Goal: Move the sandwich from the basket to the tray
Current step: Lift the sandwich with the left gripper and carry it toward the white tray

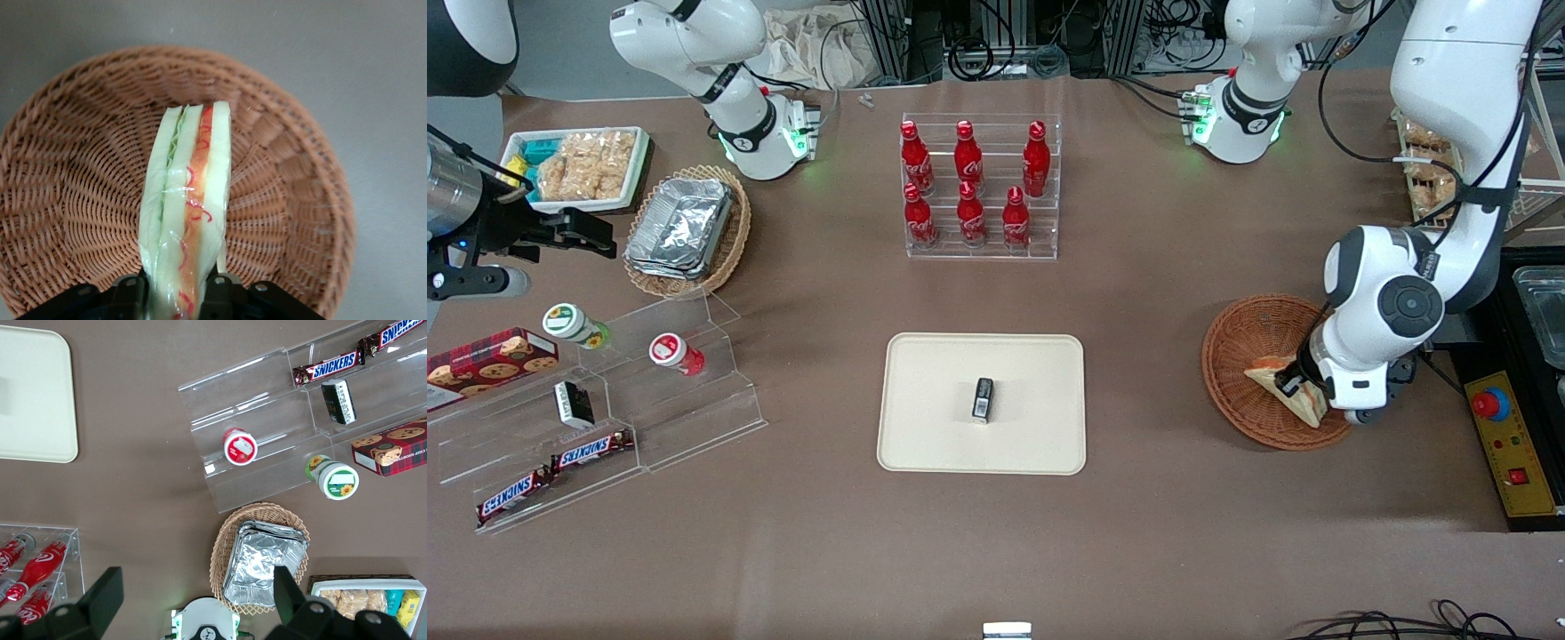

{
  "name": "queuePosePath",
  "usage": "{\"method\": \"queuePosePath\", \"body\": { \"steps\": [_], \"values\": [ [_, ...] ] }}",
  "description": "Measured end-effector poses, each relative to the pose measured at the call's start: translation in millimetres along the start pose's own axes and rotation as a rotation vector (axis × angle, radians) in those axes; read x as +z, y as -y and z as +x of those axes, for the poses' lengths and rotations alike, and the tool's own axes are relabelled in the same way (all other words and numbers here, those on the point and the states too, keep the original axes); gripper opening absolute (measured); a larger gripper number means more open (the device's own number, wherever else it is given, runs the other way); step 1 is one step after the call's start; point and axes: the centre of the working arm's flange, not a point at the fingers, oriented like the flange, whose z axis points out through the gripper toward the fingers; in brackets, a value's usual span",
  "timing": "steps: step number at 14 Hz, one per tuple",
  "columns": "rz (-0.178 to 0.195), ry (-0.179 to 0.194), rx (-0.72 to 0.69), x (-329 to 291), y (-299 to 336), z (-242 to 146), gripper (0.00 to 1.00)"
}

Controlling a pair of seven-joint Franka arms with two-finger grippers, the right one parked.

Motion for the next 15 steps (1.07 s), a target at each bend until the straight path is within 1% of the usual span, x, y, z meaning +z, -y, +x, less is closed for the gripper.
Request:
{"method": "queuePosePath", "body": {
  "steps": [1,2,4,5,6,7,8,10,11,14,15],
  "values": [
    [0.007,-0.003,-0.005,-12.1,-1.9,3.2,0.23],
    [0.026,0.000,-0.008,-28.4,-4.1,6.6,0.19],
    [0.067,0.013,0.002,-74.8,-18.2,7.3,0.19],
    [0.078,0.015,0.007,-104.3,-28.0,5.9,0.19],
    [0.079,0.015,0.011,-135.4,-37.9,3.6,0.19],
    [0.072,0.018,0.019,-166.3,-47.7,-0.9,0.19],
    [0.055,0.021,0.037,-194.7,-57.1,-7.5,0.19],
    [0.010,0.021,0.122,-235.0,-77.6,-29.1,0.19],
    [-0.008,0.025,0.168,-242.2,-90.5,-45.8,0.19],
    [-0.027,0.069,0.320,-223.6,-140.6,-106.9,0.19],
    [-0.050,0.079,0.389,-210.5,-160.5,-123.9,0.19]
  ]
}}
